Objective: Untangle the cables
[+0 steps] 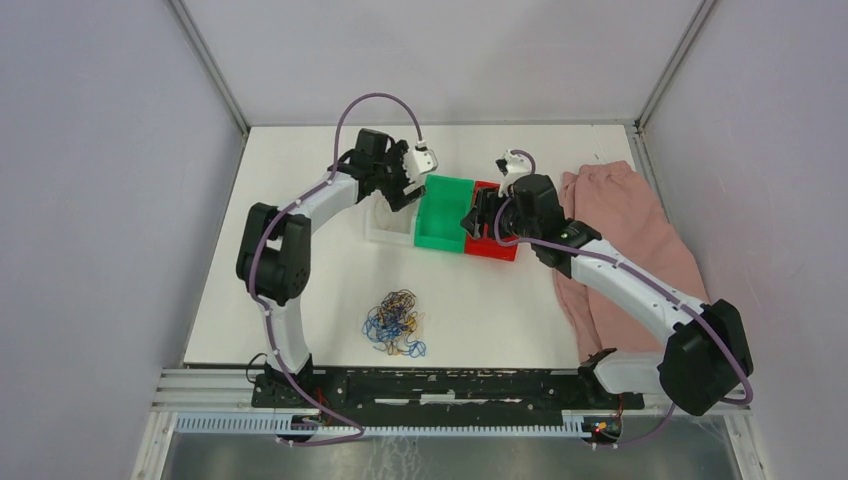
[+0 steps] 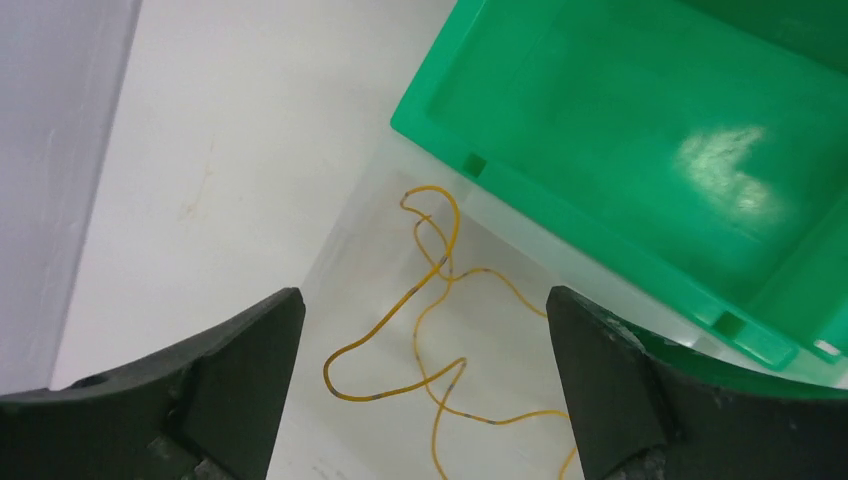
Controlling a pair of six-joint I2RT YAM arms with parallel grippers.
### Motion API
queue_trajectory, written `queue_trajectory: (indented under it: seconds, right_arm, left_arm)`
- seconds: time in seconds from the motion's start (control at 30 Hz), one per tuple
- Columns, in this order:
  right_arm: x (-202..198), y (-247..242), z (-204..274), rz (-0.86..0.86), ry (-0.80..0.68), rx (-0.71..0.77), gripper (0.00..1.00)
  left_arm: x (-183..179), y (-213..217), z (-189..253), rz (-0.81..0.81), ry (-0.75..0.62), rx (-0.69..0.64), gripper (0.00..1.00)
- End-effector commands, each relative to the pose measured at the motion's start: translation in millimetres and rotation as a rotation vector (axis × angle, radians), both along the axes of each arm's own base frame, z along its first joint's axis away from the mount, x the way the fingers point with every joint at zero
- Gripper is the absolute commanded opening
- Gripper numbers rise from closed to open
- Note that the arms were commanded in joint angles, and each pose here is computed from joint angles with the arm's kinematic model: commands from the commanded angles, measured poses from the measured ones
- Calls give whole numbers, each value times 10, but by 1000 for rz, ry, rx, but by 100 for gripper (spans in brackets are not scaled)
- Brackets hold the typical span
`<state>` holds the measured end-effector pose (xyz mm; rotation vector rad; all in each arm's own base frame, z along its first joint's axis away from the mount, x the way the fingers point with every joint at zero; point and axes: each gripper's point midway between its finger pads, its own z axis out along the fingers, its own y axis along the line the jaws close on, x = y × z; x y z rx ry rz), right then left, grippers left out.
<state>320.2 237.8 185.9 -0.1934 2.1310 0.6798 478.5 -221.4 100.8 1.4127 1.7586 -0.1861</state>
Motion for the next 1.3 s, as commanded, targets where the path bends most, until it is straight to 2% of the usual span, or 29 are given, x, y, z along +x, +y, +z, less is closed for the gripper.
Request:
queue_trajectory:
  seconds: [0.0,0.17,0.37,0.53,0.73,0.9,1.1,1.27]
  right_arm:
    - [68,-25,309,-31,-68,45,68]
    - [61,-52,418,-32,-81,30,78]
    - [46,8,379,3,-62,32,81]
    - [59,112,291,48,-33,27,81]
    - [-3,237,217,92,-43,-17,81]
    - [-275,741,88,276,-53,-75,77]
    - [-769,1362,9,605,-35,-38,73]
    - [-1154,1509,-183,791,25,-91,70]
  left_arm:
    - [-85,-124,284,-53,65,-87,100]
    - [-285,-133,584,-62,172,-121,99]
    - [-679,-12,1030,-10,336,-191,99]
    - [-981,166,1291,56,363,-204,99]
    - [-1209,394,1393,216,380,-199,99]
    - [-1754,581,1171,237,489,-162,99]
    - [-2213,908,1013,307,477,-179,99]
    - [-2404,1041,983,320,443,-182,99]
